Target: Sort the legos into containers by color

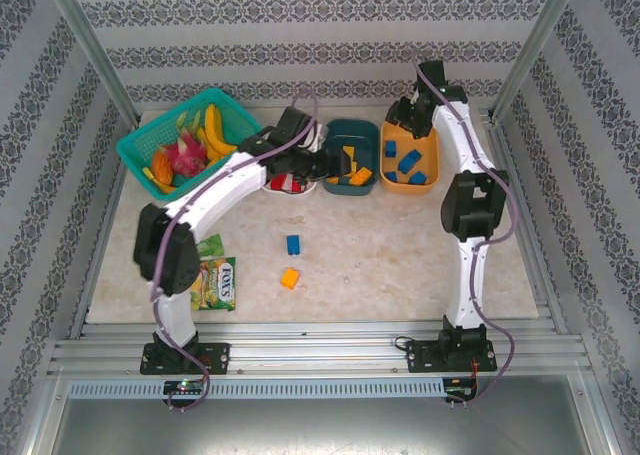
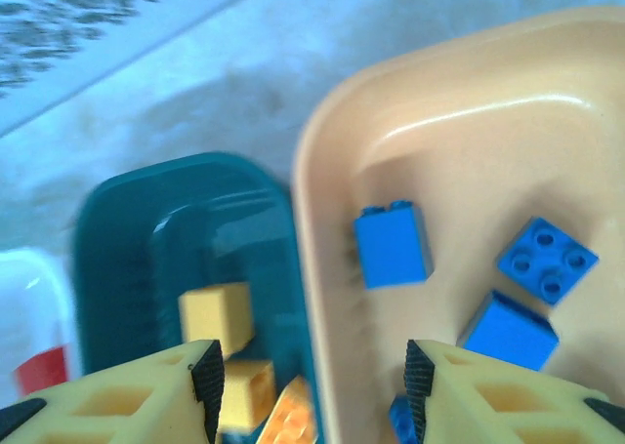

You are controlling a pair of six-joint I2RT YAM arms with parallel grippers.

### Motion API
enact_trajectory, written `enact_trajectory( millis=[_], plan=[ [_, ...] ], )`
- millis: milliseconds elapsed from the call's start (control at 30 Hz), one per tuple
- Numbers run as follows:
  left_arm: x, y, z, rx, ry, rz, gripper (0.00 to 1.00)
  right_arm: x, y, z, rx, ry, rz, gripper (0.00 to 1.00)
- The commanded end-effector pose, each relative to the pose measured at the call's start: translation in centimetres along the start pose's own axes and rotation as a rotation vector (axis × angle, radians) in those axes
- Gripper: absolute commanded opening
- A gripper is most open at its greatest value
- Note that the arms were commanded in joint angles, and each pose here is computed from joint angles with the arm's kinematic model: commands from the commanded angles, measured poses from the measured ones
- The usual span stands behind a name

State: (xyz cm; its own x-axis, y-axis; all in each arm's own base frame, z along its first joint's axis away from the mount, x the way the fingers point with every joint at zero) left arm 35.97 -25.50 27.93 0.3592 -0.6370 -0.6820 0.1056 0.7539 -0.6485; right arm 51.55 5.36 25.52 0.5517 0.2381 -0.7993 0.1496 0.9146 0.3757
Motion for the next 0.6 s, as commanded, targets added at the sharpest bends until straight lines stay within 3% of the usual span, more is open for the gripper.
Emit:
enact_trajectory(
  millis=[0, 300, 467, 567],
  plan=[
    [-3.0, 0.7, -2.7, 0.052, -0.004, 0.044, 0.81, -5.6, 4.1, -1.7, -0.096, -0.077, 0.077, 0.54],
    [-6.4, 5.5, -10.9, 0.114, 0.123, 0.201, 0.81, -10.5, 7.8, -14.6, -0.233, 0.008, 0.265, 0.54],
    [-6.0, 7.8, -15.6, 0.207, 0.248, 0.319, 0.81, -11.4, 7.7, -23.9, -0.299, 0.182, 0.475, 0.59],
    [-5.0, 8.9, -17.5, 0.233, 0.289, 0.358, 0.81, -11.6, 6.8, -29.6, -0.362, 0.321, 0.518, 0.59]
  ],
)
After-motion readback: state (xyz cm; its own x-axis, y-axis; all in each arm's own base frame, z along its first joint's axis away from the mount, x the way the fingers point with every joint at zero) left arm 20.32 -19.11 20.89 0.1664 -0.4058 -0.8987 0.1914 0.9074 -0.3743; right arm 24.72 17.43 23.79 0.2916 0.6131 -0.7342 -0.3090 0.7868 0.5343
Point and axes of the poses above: each hand's point on the last joint's axis, 136 mm out from that joint toward the fingers, its own x axis out along the fingers, its own y axis along the line the jaws close on, z = x × y, the point moved 9 cm from there along -x, back along the fingers, and after that the axes turned 5 degrees about -x, right-handed, at the moved point
